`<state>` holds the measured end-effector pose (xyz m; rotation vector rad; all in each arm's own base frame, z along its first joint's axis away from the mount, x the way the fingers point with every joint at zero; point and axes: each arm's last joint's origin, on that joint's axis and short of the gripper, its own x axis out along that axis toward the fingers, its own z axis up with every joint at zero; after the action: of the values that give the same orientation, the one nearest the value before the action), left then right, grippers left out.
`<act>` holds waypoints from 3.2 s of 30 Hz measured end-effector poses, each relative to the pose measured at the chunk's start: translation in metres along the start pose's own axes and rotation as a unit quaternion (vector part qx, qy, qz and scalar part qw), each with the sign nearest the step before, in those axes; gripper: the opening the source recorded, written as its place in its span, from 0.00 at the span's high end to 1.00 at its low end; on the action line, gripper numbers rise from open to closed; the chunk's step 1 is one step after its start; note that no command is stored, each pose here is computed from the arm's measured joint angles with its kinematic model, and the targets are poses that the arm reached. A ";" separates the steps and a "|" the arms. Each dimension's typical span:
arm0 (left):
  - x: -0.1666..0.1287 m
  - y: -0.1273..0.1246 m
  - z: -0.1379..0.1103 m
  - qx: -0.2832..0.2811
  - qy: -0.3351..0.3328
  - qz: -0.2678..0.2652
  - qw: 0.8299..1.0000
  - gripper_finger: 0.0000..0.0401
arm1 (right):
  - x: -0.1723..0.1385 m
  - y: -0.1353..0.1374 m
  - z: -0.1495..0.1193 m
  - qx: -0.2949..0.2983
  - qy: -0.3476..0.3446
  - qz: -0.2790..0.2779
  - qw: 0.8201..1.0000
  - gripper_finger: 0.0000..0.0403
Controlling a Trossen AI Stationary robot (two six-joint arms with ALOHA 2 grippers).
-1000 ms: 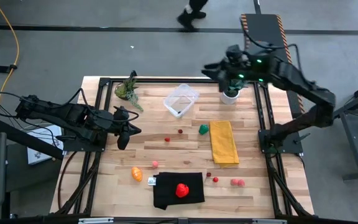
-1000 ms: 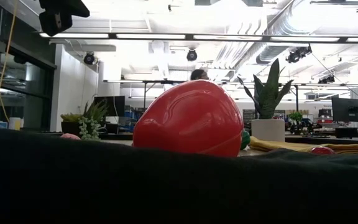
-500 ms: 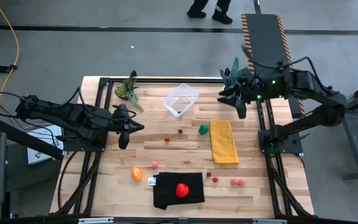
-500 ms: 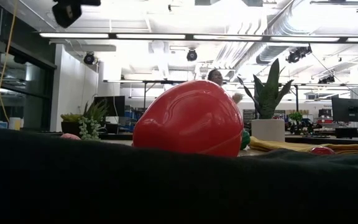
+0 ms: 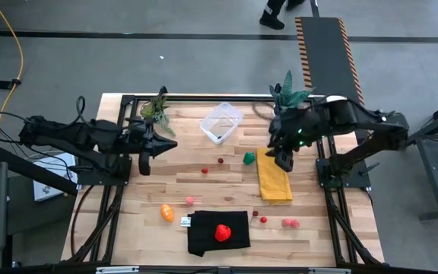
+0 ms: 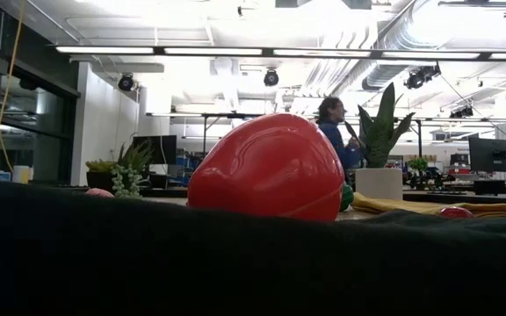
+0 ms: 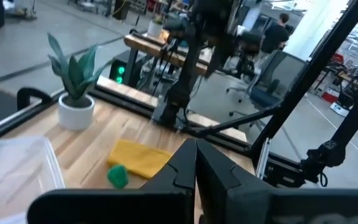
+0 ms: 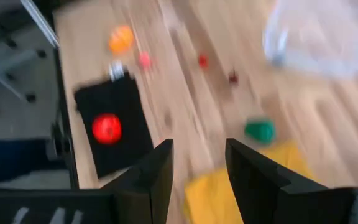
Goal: Pick and placing Produce into tupperware
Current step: Put the bottom right red cherry into the transparent bin
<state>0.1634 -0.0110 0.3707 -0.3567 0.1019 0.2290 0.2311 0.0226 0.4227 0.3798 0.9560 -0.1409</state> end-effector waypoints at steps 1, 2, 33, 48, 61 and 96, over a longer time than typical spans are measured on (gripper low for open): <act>-0.001 0.000 0.002 0.003 -0.002 -0.001 1.000 1.00 | 0.003 0.002 -0.003 0.008 0.019 -0.006 1.000 0.66; -0.001 0.000 0.002 0.006 -0.003 0.000 1.000 1.00 | 0.006 0.005 -0.006 0.016 0.037 -0.011 0.999 0.66; 0.001 0.005 -0.016 0.035 0.089 0.019 0.995 1.00 | 0.042 0.102 -0.090 0.463 0.168 -0.173 0.853 0.66; -0.002 0.008 -0.024 0.037 0.139 0.018 0.989 1.00 | 0.093 0.145 -0.128 0.482 0.201 -0.273 0.808 0.66; -0.006 0.012 -0.035 -0.008 0.211 0.016 0.977 1.00 | 0.108 0.170 -0.172 0.447 0.102 -0.302 0.836 0.66; -0.006 0.012 -0.037 -0.042 0.219 0.028 0.975 1.00 | 0.133 0.073 -0.213 0.396 -0.056 -0.095 0.912 0.66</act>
<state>0.1520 -0.0141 0.3333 -0.4845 0.5382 0.2069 0.1641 0.1767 0.2228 1.0137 0.7868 -0.7335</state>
